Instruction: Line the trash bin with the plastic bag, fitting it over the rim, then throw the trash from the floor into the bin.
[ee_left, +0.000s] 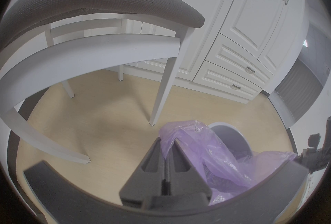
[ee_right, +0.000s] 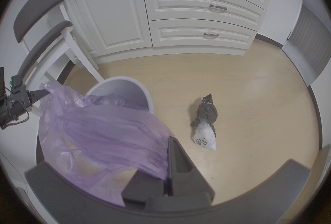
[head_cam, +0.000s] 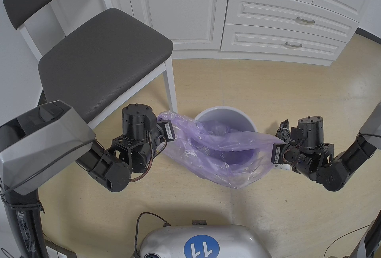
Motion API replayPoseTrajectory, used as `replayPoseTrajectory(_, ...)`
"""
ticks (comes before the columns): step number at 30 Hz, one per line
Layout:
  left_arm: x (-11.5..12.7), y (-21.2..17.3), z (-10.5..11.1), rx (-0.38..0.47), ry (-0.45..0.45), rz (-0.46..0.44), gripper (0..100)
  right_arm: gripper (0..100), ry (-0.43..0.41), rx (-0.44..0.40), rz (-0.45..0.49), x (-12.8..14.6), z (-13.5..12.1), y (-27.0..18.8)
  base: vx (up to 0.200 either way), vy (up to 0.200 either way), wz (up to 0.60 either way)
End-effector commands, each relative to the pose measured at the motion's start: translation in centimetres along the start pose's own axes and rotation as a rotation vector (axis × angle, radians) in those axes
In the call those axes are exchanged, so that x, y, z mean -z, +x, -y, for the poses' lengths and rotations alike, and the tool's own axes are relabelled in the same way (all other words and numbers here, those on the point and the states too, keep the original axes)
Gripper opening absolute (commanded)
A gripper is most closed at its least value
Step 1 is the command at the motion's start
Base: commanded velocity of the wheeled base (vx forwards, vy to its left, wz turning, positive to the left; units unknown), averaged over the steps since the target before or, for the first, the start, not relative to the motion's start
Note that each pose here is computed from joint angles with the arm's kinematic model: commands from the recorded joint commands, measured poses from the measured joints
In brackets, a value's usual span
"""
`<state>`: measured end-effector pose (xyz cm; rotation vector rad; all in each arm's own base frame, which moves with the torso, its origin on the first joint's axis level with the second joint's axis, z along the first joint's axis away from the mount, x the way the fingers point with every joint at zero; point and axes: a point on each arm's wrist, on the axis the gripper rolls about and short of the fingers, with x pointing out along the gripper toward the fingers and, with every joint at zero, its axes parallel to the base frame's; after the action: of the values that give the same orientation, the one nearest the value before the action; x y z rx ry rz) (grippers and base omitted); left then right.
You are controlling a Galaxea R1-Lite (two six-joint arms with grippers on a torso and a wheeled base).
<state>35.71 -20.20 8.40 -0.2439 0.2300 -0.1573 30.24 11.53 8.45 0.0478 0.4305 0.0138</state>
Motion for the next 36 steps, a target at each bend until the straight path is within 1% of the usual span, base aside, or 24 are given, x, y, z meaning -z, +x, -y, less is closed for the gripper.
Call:
replayPoseTrajectory(1,0.0,0.0,-0.1,-0.002,0.003,0.001,0,0,-0.013,0.011,-0.014,0.3,0.4,0.1,0.000,0.000,0.00)
replayPoseTrajectory(4,0.0,0.0,-0.5,-0.013,0.026,-0.002,0,0,-0.029,0.033,-0.021,0.6,0.8,0.2,0.000,0.000,0.00)
replayPoseTrajectory(5,0.2,0.0,-0.8,-0.019,0.047,-0.007,0,0,-0.048,0.048,-0.028,0.8,0.9,0.2,0.000,0.000,0.00)
replayPoseTrajectory(8,0.5,-0.1,-0.9,-0.021,0.063,-0.015,0,0,-0.058,0.061,-0.036,1.1,0.9,0.4,0.000,0.000,0.00)
replayPoseTrajectory(13,0.7,0.0,-1.0,0.007,0.062,-0.026,0,0,-0.067,0.073,-0.056,1.7,0.9,0.9,0.000,0.000,0.00)
replayPoseTrajectory(18,0.3,0.0,-1.2,0.005,0.058,-0.018,0,0,-0.071,0.080,-0.056,1.7,1.1,1.1,0.000,0.000,0.00)
replayPoseTrajectory(23,0.2,-0.5,-1.4,0.006,0.061,-0.025,0,0,-0.098,0.089,-0.059,1.7,1.7,0.8,0.000,0.000,0.00)
replayPoseTrajectory(25,0.3,-0.8,-1.4,0.031,0.063,-0.042,0,0,-0.113,0.086,-0.060,1.8,1.7,0.4,0.000,0.000,0.00)
replayPoseTrajectory(30,-0.3,-1.6,-1.7,0.039,0.071,-0.043,0,0,-0.135,0.083,-0.051,1.5,2.0,-0.5,0.000,0.000,0.00)
replayPoseTrajectory(33,-0.4,-2.3,-2.3,0.068,0.107,-0.062,0,0,-0.156,0.079,-0.038,1.1,2.2,-1.5,0.000,0.000,0.00)
replayPoseTrajectory(36,-0.8,-2.9,-2.4,0.088,0.109,-0.065,0,0,-0.165,0.078,-0.033,1.0,2.3,-2.0,0.000,0.000,0.00)
